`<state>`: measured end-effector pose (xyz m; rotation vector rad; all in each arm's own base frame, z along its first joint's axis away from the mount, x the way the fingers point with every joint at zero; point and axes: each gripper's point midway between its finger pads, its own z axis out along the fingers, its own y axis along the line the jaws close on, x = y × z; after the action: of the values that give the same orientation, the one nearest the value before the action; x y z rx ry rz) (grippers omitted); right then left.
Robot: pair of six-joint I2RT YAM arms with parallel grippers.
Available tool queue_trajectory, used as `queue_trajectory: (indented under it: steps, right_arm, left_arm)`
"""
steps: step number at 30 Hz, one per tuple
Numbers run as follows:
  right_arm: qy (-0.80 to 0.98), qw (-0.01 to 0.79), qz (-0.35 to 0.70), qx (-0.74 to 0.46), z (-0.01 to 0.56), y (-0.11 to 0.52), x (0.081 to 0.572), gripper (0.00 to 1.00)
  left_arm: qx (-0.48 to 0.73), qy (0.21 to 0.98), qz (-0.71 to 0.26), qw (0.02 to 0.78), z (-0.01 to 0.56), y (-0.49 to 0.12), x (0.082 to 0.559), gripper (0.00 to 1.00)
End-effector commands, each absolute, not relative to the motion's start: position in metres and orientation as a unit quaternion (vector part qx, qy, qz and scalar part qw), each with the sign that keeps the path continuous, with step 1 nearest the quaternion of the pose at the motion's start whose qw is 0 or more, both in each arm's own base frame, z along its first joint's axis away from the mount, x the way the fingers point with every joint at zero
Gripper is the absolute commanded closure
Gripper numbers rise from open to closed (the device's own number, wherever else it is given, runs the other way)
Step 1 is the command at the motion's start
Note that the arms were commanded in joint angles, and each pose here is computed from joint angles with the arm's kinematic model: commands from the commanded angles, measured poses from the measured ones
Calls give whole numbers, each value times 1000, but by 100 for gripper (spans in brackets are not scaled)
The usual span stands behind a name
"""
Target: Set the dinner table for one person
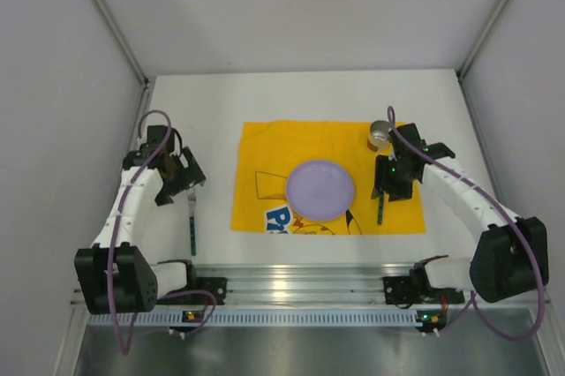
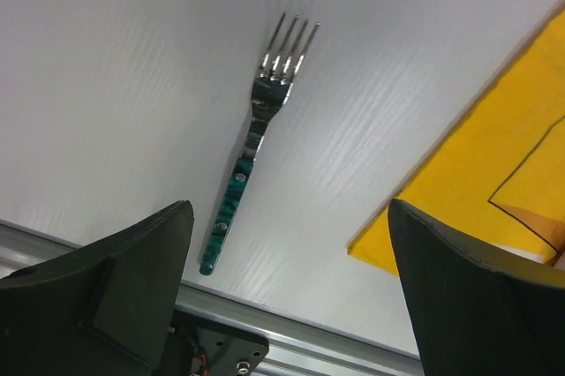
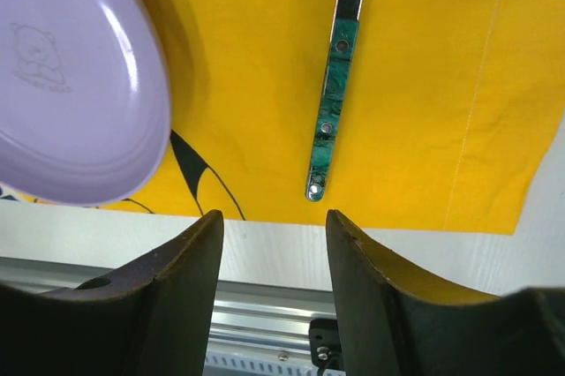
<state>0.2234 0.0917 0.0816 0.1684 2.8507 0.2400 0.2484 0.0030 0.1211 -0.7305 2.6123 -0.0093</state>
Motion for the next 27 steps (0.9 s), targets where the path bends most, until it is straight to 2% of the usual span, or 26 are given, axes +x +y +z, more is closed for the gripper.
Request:
queue_trajectory:
  steps: [1, 9, 15, 17, 19, 21, 22, 24, 25, 27]
  right_arm:
    - [976, 184, 89, 71, 123, 91, 233, 49]
    - [968, 213, 112, 71, 156, 98, 241, 50]
    - [968, 219, 105, 71, 158, 95, 245, 50]
    - [968, 219, 104, 68, 158, 94, 248, 50]
    - [969, 216, 100, 65, 157, 93, 253, 51]
    - [970, 214, 96, 66, 156, 89, 257, 52]
    - [969, 219, 95, 65, 158, 88, 260, 52]
    - [969, 220, 93, 69, 158, 82, 264, 52]
    - [968, 220, 93, 71, 159, 80, 266, 52]
    - [968, 220, 92, 76, 159, 74, 268, 53]
  left_arm:
    - [-305, 931, 22, 197, 103, 23, 243, 3]
    - [-303, 941, 6, 148, 57, 26, 251, 6]
    - [-302, 951, 13, 65, 18, 23, 243, 12]
    - [-302, 952, 21, 47, 6, 25, 240, 27]
    - [-305, 951, 37, 29, -2, 29, 234, 55]
    - [-306, 951, 41, 12, -9, 30, 232, 68]
    - [-305, 951, 44, 9, -12, 31, 231, 79]
    - [-304, 951, 47, 1, -19, 31, 229, 91]
    - [-304, 951, 51, 3, -19, 33, 232, 100]
    - [-303, 951, 56, 2, -22, 35, 232, 100]
